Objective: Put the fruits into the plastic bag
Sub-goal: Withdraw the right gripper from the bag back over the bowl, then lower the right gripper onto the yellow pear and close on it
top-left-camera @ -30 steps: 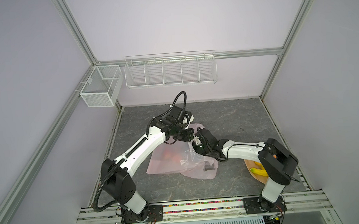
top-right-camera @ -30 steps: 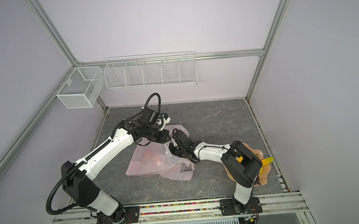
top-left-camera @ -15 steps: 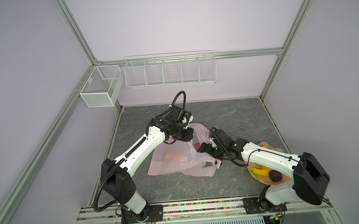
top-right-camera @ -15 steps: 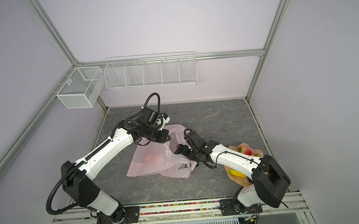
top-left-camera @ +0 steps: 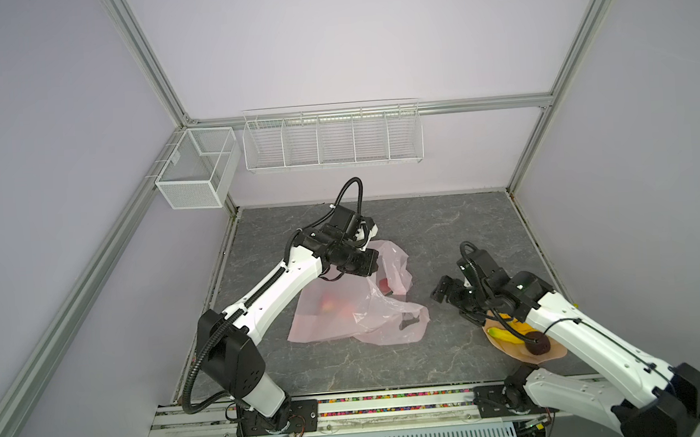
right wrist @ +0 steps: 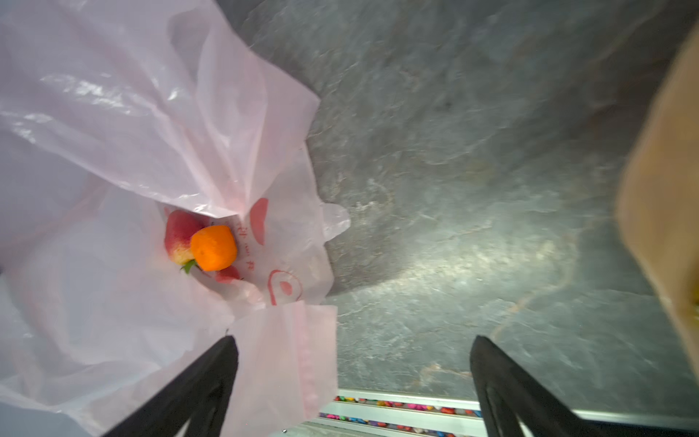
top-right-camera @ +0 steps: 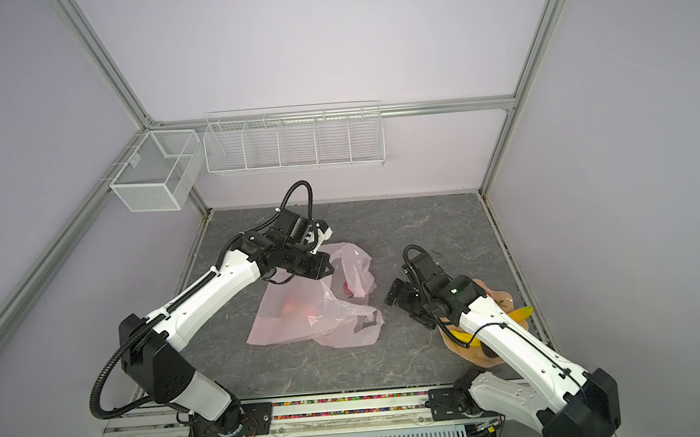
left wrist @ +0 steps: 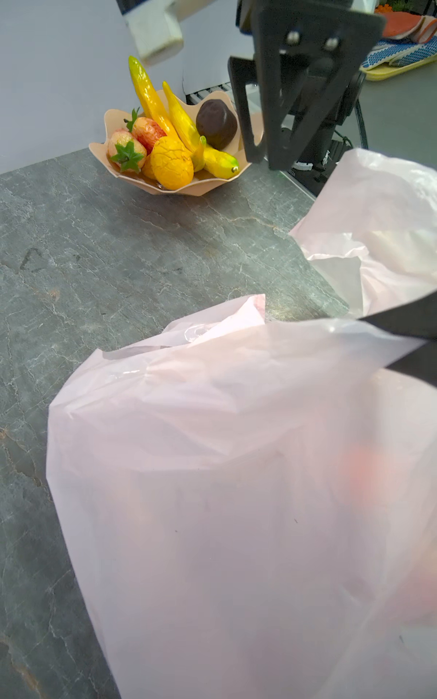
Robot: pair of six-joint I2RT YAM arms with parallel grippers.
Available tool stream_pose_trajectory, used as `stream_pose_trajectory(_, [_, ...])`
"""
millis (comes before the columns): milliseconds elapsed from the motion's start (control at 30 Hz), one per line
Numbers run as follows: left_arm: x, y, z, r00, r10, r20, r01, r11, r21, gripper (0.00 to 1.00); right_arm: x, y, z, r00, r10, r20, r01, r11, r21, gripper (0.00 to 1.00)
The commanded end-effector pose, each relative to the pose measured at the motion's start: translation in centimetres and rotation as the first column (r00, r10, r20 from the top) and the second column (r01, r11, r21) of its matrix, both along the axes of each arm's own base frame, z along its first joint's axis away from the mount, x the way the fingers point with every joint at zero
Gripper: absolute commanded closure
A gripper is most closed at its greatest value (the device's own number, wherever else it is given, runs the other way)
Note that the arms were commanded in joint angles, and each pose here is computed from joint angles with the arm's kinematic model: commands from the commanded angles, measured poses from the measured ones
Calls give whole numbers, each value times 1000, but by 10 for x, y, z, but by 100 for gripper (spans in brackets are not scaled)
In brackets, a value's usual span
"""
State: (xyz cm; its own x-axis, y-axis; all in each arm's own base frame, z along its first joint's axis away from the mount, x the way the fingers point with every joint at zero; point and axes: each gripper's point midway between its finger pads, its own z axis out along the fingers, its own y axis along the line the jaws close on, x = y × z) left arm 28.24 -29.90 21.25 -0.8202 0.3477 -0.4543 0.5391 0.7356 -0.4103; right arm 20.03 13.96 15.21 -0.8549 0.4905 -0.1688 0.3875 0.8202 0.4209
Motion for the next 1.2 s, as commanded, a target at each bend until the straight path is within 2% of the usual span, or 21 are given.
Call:
stream_pose_trajectory(0, [-1, -1, 5, 1000, -24, 14, 25, 1000, -18, 100, -27, -48, -12, 995, -55, -85, 40, 984, -173, 2])
stream_pose_trajectory(200, [-2, -2, 5, 999, -32, 12, 32, 999, -23, 100, -29, -81, -8, 990, -112, -82, 86, 959, -270, 3])
stream_pose_trajectory(367, [-3, -2, 6, 999, -36, 10, 36, 999, -25, 100, -27, -110, -4, 985, -151, -87, 105, 912, -397, 3])
stream_pose_trajectory(600, [-4, -1, 6, 999, -40, 13, 40, 999, -26, 100, -9, -138, -6, 978, -195, -79, 135, 868, -478, 5])
stream_pose_trajectory(1167, [-6, 0, 6, 999, -34, 13, 35, 999, -24, 100, 26, -171, -54, 953, -275, -126, 195, 878, -437, 18])
